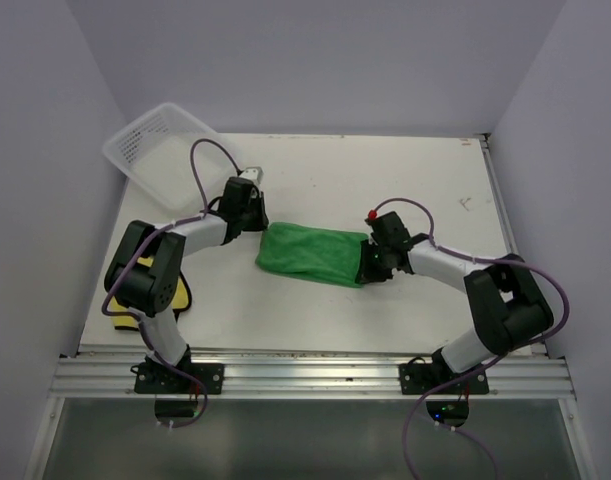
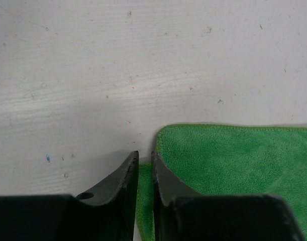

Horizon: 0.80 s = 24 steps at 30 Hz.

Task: Roll the towels
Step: Fold the towel

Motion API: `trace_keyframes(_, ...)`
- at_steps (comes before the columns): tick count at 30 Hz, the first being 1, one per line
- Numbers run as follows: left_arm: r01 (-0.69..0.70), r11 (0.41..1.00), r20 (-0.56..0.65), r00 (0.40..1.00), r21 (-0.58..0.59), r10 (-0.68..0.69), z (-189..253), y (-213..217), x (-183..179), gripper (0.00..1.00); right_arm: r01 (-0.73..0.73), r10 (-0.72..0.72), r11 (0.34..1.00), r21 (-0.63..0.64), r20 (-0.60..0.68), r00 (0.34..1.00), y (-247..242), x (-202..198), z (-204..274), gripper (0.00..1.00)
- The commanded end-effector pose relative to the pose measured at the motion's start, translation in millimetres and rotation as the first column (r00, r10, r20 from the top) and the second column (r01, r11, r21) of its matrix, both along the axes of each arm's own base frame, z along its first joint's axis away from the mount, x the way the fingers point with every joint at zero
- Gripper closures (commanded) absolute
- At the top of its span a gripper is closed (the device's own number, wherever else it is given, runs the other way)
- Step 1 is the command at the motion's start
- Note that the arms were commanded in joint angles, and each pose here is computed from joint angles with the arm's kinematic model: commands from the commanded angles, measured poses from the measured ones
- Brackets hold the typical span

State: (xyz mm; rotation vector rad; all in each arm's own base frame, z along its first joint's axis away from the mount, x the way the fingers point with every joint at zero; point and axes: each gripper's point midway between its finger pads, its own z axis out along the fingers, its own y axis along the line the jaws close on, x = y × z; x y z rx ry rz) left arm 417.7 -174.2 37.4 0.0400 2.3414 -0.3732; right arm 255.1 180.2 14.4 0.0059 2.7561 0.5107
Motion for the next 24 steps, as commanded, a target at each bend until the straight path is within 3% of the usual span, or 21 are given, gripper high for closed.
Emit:
trace_keyframes(1,-0.005,1.0,0.116,0.993,-0.027,0.008,41.5,-3.7,14.1,0.78,-0.04,0.028,0.994,-0.102,-0.111,0.993,-25.4,-36.4,-11.1,0.86)
trace_keyframes(2,-0.006,1.0,0.12,0.993,-0.027,0.009,45.1,-3.5,14.2,0.75,-0.043,0.034,0.994,-0.097,-0.099,0.995,-23.7,-33.2,-6.6,0.83)
trace_keyframes(3,-0.005,1.0,0.127,0.992,-0.029,0.008,50.4,-3.4,14.1,0.72,-0.045,0.036,0.995,-0.093,-0.094,0.995,-22.9,-32.1,-3.1,0.72)
trace_keyframes(6,-0.005,0.999,0.151,0.988,-0.043,0.012,67.2,-2.9,11.5,0.66,-0.051,0.044,0.995,-0.091,-0.078,0.996,-21.8,-28.6,9.4,0.54)
trace_keyframes(9,-0.015,0.998,0.162,0.987,-0.065,0.026,80.1,-1.0,4.3,0.66,-0.048,0.042,0.992,-0.116,-0.054,0.998,-26.5,-25.2,21.6,0.5)
trace_keyframes(15,0.012,0.992,0.159,0.987,-0.123,0.007,86.1,-5.8,-25.8,0.67,-0.011,0.016,0.986,-0.169,0.033,0.999,-37.2,-10.7,50.1,0.49)
trace_keyframes(16,0.021,0.991,0.158,0.987,-0.131,0.0,85.6,-7.8,-30.3,0.73,-0.003,0.011,0.985,-0.175,0.044,0.999,-38.4,-7.8,53.7,0.5)
trace_keyframes(19,0.04,0.988,0.146,0.989,-0.151,-0.018,76.8,-14.0,-50.5,0.78,0.019,-0.005,0.986,-0.167,0.082,0.997,-36.2,7.1,65.4,0.53)
trace_keyframes(23,0.087,0.982,0.14,0.988,-0.165,-0.064,66.9,-32.8,-68.1,0.85,0.048,-0.031,0.989,-0.14,0.118,0.993,-27.5,30.9,78.3,0.67)
trace_keyframes(24,0.083,0.984,0.133,0.989,-0.156,-0.062,61.8,-33.5,-69.8,0.87,0.051,-0.036,0.989,-0.141,0.112,0.993,-25.4,36.3,73.8,0.76)
